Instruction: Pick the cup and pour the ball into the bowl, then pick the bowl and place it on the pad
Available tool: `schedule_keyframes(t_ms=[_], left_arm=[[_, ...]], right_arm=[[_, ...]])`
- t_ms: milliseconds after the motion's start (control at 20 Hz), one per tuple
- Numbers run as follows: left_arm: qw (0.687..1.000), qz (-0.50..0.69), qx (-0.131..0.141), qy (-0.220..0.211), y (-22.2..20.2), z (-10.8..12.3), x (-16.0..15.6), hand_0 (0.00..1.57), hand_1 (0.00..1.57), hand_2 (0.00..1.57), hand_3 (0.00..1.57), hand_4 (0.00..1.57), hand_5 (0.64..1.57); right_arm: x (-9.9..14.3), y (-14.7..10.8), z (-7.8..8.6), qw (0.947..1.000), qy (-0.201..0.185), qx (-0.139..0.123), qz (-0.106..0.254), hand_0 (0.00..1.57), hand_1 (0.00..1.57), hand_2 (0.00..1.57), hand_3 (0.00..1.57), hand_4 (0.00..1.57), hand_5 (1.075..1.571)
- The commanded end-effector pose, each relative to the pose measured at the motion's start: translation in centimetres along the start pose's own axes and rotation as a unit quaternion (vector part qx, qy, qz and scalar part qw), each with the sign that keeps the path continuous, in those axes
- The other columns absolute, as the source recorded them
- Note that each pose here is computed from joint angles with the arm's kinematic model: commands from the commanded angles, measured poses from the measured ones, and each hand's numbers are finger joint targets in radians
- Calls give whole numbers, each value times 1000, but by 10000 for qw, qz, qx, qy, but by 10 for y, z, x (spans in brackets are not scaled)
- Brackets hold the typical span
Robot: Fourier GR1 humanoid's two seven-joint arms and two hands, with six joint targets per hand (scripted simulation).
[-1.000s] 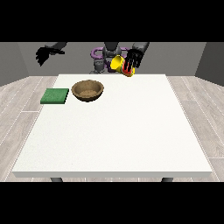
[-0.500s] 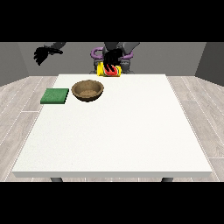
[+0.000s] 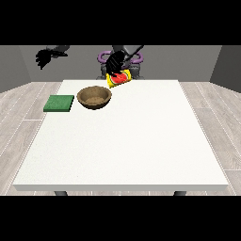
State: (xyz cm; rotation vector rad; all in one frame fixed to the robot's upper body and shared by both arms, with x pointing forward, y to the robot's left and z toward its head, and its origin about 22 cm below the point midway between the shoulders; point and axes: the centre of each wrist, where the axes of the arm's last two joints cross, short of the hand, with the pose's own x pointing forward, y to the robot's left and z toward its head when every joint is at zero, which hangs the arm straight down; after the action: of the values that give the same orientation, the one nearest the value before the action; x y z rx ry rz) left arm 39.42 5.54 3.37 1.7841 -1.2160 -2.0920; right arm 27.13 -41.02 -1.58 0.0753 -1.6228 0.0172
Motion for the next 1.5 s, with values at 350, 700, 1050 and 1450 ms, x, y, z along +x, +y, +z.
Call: schedule_keyframes(t_ms=[350, 700, 1050, 1450], left_arm=[[9621, 2424, 279, 1218, 14, -4, -32, 1499, 1499, 1571, 1571, 1571, 1092], [7500, 5890, 440, 2977, -14, 21, -40, 897, 897, 851, 476, 1264, 1437], [5384, 7796, 1100, 3004, -37, 62, -40, 0, 0, 0, 0, 0, 1556], [4601, 8573, 1412, 1830, -79, 115, -29, 0, 0, 0, 0, 0, 1564]], right_arm=[[-13, 4, 9, 9985, 367, -380, -107, 0, 0, 0, 0, 104, 1565], [-17, 0, 19, 9973, 384, -594, -211, 0, 0, 0, 0, 251, 1567], [-9, 50, -24, 9989, -86, -364, -293, 0, 0, 0, 0, 293, 1570], [-40, 99, -22, 9943, 215, -958, -409, 0, 0, 0, 0, 319, 1570]])
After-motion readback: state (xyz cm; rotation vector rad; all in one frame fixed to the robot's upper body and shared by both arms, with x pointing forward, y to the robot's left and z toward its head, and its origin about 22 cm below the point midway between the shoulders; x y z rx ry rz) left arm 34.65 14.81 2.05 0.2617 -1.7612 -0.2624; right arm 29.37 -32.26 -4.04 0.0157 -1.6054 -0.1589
